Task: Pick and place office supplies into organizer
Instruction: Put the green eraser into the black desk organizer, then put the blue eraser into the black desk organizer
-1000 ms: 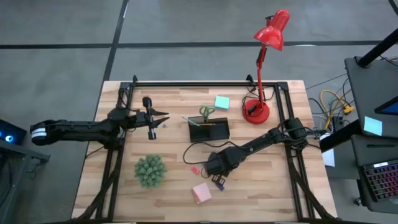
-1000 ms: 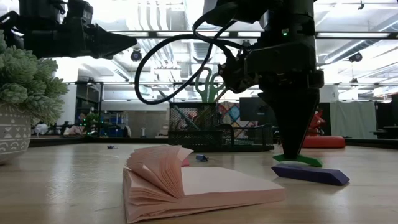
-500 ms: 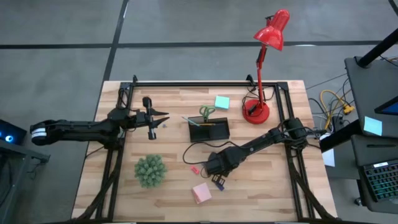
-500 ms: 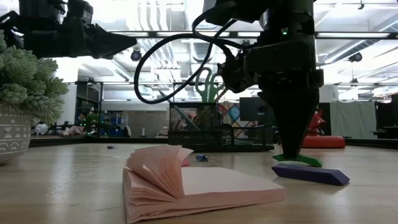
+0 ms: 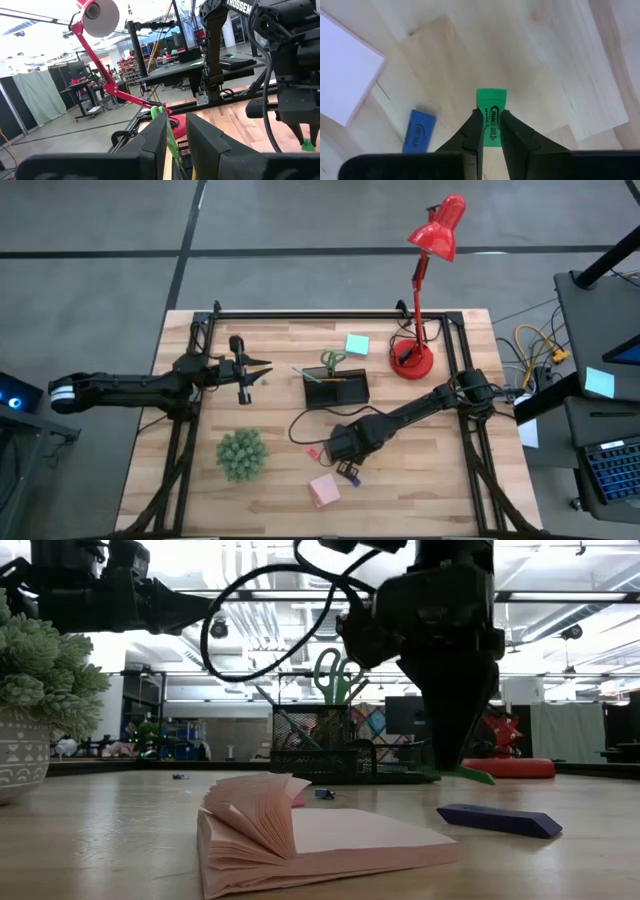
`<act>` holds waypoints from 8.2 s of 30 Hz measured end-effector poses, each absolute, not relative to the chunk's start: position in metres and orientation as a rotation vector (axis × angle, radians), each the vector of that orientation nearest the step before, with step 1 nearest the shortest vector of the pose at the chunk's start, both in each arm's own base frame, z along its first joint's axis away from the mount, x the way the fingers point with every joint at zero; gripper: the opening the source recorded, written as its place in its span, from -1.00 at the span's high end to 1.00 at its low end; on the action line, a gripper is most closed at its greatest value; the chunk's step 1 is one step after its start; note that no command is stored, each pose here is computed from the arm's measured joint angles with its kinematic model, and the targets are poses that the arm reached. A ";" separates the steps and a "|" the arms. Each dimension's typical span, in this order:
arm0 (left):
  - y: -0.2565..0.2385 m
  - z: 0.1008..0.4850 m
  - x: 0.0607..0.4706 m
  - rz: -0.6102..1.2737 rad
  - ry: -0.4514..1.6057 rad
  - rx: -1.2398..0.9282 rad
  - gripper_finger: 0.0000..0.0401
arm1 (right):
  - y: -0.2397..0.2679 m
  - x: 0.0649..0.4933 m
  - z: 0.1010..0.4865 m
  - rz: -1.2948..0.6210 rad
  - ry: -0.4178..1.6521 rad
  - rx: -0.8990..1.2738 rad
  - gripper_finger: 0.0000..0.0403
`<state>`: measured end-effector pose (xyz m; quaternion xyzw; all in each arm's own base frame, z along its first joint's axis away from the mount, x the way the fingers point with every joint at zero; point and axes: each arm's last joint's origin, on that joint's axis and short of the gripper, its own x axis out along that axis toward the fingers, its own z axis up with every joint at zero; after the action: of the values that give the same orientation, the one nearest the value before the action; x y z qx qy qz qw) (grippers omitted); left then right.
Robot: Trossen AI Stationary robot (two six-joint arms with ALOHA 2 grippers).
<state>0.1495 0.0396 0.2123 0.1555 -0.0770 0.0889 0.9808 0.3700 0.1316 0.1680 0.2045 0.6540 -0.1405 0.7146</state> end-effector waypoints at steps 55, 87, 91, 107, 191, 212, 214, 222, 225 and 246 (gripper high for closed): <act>0.040 0.213 0.150 0.179 -0.156 0.315 0.71 | 0.010 0.425 0.210 -0.275 1.162 0.236 0.78; 0.040 0.213 0.150 0.179 -0.155 0.315 0.71 | 0.006 0.423 0.200 -0.227 1.185 -0.146 0.79; 0.040 0.213 0.150 0.179 -0.156 0.315 0.71 | 0.006 0.424 0.200 -0.202 1.185 -0.183 0.79; 0.040 0.213 0.150 0.179 -0.155 0.315 0.71 | 0.006 0.424 0.200 -0.176 1.189 -0.216 0.70; 0.040 0.212 0.150 0.181 -0.152 0.335 0.71 | 0.136 0.401 0.248 -0.377 1.198 0.555 0.07; 0.040 0.213 0.150 0.181 -0.155 0.336 0.71 | 0.193 0.384 0.209 -0.448 1.380 0.701 0.07; 0.040 0.212 0.150 0.181 -0.153 0.335 0.71 | 0.196 0.386 0.200 -0.441 1.408 0.717 0.07; 0.040 0.212 0.150 0.181 -0.154 0.335 0.71 | 0.202 0.389 0.180 -0.446 1.464 0.683 0.07; 0.040 0.212 0.150 0.181 -0.154 0.335 0.71 | 0.203 0.390 0.173 -0.458 1.477 0.672 0.07; 0.040 0.212 0.150 0.181 -0.154 0.335 0.71 | 0.202 0.391 0.158 -0.527 1.470 0.608 0.07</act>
<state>0.1496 0.0397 0.2125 0.1664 -0.0763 0.0898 0.9790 0.3907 0.2017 0.1578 0.2696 0.6520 -0.2335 0.6691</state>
